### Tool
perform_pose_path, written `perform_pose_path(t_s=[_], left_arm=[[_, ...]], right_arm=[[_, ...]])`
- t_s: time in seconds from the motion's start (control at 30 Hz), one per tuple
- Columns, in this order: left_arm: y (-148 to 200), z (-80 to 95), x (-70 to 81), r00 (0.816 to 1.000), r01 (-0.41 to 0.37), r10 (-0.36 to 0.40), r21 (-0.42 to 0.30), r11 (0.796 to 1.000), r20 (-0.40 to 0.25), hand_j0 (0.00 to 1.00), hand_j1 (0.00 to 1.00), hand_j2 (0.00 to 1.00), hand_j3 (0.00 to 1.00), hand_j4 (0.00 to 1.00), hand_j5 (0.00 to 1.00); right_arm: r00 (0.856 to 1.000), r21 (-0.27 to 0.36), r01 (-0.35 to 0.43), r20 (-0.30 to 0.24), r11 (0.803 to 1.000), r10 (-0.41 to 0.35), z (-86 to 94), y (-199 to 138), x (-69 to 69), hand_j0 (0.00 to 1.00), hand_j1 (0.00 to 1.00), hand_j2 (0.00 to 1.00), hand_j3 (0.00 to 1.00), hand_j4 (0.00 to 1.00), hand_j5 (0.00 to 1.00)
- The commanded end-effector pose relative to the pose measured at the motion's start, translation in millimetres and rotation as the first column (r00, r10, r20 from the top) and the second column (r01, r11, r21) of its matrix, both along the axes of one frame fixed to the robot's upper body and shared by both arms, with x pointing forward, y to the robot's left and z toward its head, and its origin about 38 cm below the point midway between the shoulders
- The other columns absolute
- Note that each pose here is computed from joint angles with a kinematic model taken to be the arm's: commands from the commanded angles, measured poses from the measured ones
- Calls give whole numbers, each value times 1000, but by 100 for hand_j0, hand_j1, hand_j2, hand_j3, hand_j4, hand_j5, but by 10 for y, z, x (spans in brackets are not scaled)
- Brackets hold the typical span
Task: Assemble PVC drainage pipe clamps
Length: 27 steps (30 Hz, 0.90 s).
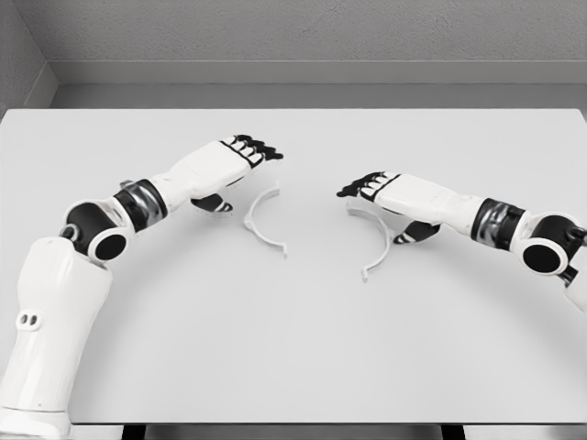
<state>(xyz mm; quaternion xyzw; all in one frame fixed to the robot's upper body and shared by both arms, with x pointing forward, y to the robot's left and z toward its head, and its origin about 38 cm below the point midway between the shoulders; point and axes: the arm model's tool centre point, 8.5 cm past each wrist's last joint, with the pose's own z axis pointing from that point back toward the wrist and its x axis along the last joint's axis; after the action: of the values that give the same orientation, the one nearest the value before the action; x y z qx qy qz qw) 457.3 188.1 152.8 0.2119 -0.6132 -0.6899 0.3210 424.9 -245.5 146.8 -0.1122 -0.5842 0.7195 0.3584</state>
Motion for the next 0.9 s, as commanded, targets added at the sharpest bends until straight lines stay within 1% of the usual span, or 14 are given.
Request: perform_pose_path(t_s=[0.0, 0.07, 0.1, 0.17, 0.2, 0.23, 0.27, 0.3, 0.4, 0.53, 0.73, 0.87], left_arm=[[22, -59, 13, 1000, -6, 6, -1, 1000, -20, 100, 100, 100, 100, 100, 100], [18, -28, 82, 1000, -8, 8, 2, 1000, -22, 100, 100, 100, 100, 100, 100], [1, -38, 96, 1000, -5, 5, 8, 1000, -25, 100, 100, 100, 100, 100, 100], [-32, -56, 170, 999, -3, 4, 23, 1000, -39, 100, 100, 100, 100, 100, 100], [-35, -77, 181, 999, -5, 7, 26, 1000, -46, 100, 100, 100, 100, 100, 100], [-81, -54, 192, 999, 0, 0, 19, 1000, -42, 100, 100, 100, 100, 100, 100], [-164, -75, 179, 999, 22, -20, 28, 999, -45, 100, 100, 100, 100, 100, 100], [-196, -40, 198, 999, 31, -29, 34, 999, -38, 100, 100, 100, 100, 100, 100], [-286, -57, 190, 998, 45, -44, 27, 999, -43, 100, 100, 100, 100, 100, 100], [-380, -46, 191, 998, 54, -53, 24, 998, -38, 100, 100, 100, 100, 100, 100], [-389, -57, 185, 998, 55, -54, 28, 998, -39, 100, 100, 100, 100, 100, 100], [-469, -57, 163, 997, 71, -70, 25, 997, -38, 100, 100, 100, 100, 100, 100]], right_arm=[[1000, 3, -6, -3, 1000, 6, -3, 26, -19, 100, 100, 100, 100, 100, 100], [1000, 10, -20, 2, 1000, 20, 30, 89, -48, 100, 100, 100, 100, 100, 100], [1000, 8, -21, 0, 1000, 21, 19, 98, -57, 100, 100, 100, 100, 100, 100], [1000, 8, -26, -2, 1000, 27, 17, 121, -73, 100, 100, 100, 100, 100, 100], [1000, 8, -27, -2, 1000, 27, 17, 121, -73, 100, 100, 100, 100, 100, 100], [1000, 10, -28, -2, 1000, 28, 13, 129, -75, 100, 100, 100, 100, 100, 100], [1000, 10, -28, -2, 1000, 28, 13, 129, -75, 100, 100, 100, 100, 100, 100], [1000, 12, -30, -2, 999, 30, 11, 143, -75, 100, 100, 100, 100, 100, 100], [1000, 12, -23, 1, 1000, 23, 22, 138, -64, 100, 100, 100, 100, 100, 100], [1000, 11, -20, 4, 1000, 20, 32, 134, -53, 100, 100, 100, 100, 100, 100], [999, 24, -32, 2, 999, 32, 23, 212, -49, 100, 100, 100, 100, 100, 100], [1000, 25, -31, 2, 999, 31, 19, 220, -46, 100, 100, 100, 100, 100, 100]])
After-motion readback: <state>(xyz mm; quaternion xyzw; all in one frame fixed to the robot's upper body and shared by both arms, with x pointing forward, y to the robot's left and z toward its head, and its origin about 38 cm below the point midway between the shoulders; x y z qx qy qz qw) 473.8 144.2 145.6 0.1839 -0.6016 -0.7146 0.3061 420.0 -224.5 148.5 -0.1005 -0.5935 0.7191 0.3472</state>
